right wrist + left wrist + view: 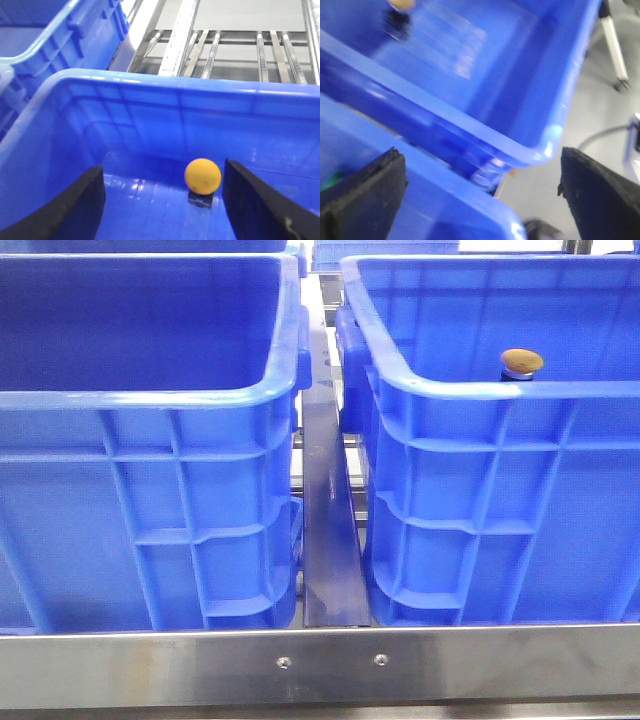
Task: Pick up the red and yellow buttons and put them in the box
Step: 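Move the left gripper back over the button row, then grasp a red push-button with the left gripper and lift it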
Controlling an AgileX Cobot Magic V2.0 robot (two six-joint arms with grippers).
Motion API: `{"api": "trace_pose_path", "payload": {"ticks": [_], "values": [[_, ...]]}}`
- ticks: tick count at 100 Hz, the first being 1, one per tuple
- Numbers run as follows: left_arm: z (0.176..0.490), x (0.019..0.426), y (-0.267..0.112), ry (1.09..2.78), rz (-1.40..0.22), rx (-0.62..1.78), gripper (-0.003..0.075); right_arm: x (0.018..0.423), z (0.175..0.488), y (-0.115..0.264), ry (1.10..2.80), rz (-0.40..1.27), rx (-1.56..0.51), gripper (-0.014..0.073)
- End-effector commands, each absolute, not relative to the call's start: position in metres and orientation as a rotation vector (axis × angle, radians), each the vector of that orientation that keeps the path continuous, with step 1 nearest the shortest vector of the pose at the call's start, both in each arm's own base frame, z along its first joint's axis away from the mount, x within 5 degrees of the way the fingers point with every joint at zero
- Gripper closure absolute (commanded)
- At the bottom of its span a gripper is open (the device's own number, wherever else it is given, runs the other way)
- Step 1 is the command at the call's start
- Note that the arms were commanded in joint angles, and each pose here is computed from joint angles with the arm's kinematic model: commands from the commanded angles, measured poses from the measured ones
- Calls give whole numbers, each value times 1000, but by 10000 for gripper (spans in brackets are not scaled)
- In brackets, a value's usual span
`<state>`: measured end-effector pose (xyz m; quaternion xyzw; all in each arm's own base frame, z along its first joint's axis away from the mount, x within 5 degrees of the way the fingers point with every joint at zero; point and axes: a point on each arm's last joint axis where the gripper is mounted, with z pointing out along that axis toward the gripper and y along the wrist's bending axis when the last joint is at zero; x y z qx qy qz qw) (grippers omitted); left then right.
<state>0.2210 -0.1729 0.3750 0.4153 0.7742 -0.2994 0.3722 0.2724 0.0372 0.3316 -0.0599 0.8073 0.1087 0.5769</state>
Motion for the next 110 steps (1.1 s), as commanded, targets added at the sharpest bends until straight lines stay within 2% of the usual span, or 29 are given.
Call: {"api": "trace_pose_path", "payload": {"ticks": [1,12,30,43,54,62,77,110], "values": [[407,217,-156,1898,-749,891,134,259,351,34,1813,238,-130,75],[411,221,-134,1969,-658,744,134,254,351,33,1809,237,-129,75],[401,233,-108,2147,-501,482,134,254,351,33,1810,238,-130,75],[382,240,-101,2351,-459,229,134,255,351,33,1811,238,-130,75],[358,252,-96,2527,-327,118,134,255,351,33,1811,238,-130,75],[342,263,-96,2596,-253,99,134,255,351,33,1810,236,-129,75],[315,284,-103,2665,-230,94,134,255,351,33,1810,236,-129,75],[278,312,-114,2694,-226,68,134,255,351,32,1808,230,-123,75]]}}
